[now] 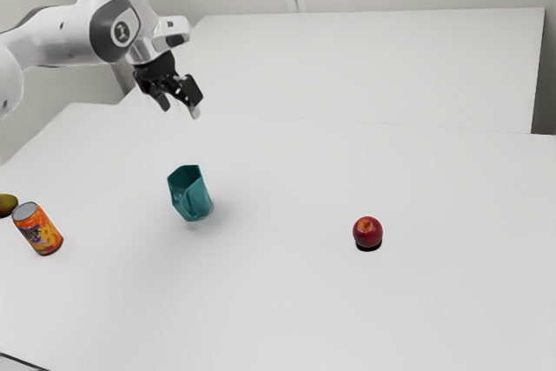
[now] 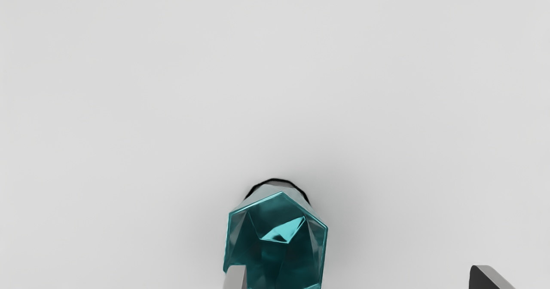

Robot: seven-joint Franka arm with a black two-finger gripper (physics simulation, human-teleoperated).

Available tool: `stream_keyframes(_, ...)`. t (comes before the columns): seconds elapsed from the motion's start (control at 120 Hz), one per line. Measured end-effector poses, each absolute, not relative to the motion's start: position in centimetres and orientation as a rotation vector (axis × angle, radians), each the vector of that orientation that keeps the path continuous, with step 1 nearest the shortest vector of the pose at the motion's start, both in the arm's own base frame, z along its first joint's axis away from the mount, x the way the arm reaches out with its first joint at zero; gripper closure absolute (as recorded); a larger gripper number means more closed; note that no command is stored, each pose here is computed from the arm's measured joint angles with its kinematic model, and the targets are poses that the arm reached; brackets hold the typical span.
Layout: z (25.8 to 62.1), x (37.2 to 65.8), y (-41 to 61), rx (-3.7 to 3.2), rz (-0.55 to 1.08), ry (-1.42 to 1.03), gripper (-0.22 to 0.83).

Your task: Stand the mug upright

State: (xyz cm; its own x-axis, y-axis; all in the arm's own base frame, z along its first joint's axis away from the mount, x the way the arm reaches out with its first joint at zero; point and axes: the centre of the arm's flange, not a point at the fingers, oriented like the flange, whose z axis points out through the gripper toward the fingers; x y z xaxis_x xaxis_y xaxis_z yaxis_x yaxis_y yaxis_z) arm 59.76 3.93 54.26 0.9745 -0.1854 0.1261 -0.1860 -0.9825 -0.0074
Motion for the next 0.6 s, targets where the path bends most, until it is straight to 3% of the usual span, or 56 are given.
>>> stream_keyframes(0.283, 63.3, 56.1, 3.5, 3.111, 0.199, -0.276, 0.01)
stream_keyframes(0.6, 63.4, 55.1, 3.3, 3.104, 0.096, -0.274, 0.00)
